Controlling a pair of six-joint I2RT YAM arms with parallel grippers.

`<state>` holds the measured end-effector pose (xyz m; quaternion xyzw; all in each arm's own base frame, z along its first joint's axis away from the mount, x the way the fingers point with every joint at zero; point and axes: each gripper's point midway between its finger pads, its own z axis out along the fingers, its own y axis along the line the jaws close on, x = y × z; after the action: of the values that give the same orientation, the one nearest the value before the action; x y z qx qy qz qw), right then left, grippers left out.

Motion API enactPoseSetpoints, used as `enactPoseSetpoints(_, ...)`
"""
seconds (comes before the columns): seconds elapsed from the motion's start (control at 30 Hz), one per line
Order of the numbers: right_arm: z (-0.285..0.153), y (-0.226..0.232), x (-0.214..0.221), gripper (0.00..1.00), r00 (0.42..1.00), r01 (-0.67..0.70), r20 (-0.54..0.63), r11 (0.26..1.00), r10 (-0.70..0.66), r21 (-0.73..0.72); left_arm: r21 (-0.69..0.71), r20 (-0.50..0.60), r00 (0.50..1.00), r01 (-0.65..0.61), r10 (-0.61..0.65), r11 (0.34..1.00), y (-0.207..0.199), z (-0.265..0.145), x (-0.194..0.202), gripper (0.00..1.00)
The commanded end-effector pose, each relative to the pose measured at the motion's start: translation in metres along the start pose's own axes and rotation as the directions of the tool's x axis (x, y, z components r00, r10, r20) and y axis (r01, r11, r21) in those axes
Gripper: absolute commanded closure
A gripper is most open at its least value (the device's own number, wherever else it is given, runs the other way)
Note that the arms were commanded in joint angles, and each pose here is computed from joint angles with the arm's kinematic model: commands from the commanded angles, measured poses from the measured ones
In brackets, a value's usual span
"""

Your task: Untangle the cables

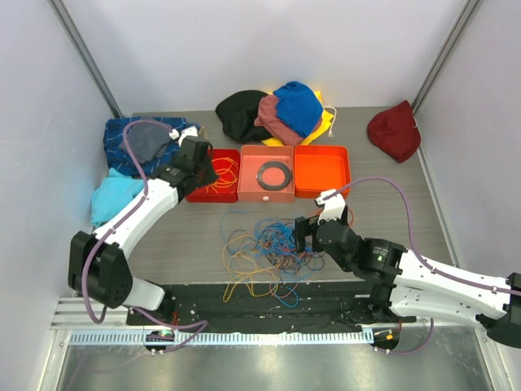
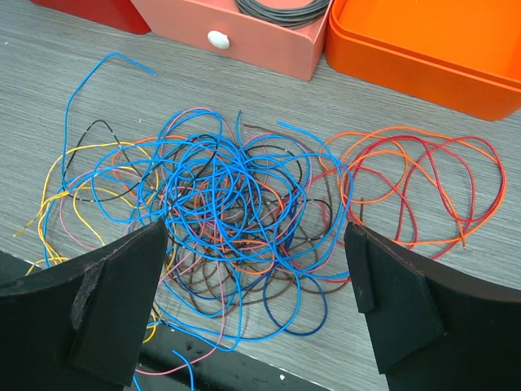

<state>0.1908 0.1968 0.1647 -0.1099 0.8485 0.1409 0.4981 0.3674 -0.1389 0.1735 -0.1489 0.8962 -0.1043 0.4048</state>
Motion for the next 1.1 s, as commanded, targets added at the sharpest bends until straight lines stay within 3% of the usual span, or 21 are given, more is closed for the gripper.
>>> enactPoseSetpoints(0.0, -0.004, 0.000, -0.010, 0.00, 0.997, -0.056, 0.050, 0.998, 0.056, -0.012, 0.058, -0.118, 0.993, 0.034, -0.027, 0.998, -0.018, 0.004, 0.018, 1.00)
enactPoseSetpoints(0.5, -0.004, -0.005, -0.006, 0.00, 0.997, -0.050, 0.052, 0.999, 0.050, -0.001, -0.075, -0.151, 0.988, 0.023, -0.034, 0.997, 0.025, -0.036, 0.041, 1.00)
enactPoseSetpoints(0.83, -0.002, -0.005, -0.002, 0.00, 0.998, -0.048, 0.050, 0.999, 0.048, -0.002, -0.048, -0.219, 0.973, 0.067, -0.076, 0.997, 0.031, -0.044, 0.070, 1.00)
enactPoseSetpoints(0.97, -0.001, -0.004, -0.003, 0.00, 0.997, -0.049, 0.052, 0.999, 0.049, -0.005, -0.062, -0.165, 0.984, 0.058, -0.067, 0.996, 0.031, -0.043, 0.055, 1.00)
enactPoseSetpoints(1.07, -0.001, -0.002, -0.003, 0.00, 0.997, -0.050, 0.050, 0.999, 0.051, -0.009, -0.095, -0.067, 0.997, 0.028, -0.035, 0.995, 0.028, -0.037, 0.022, 1.00)
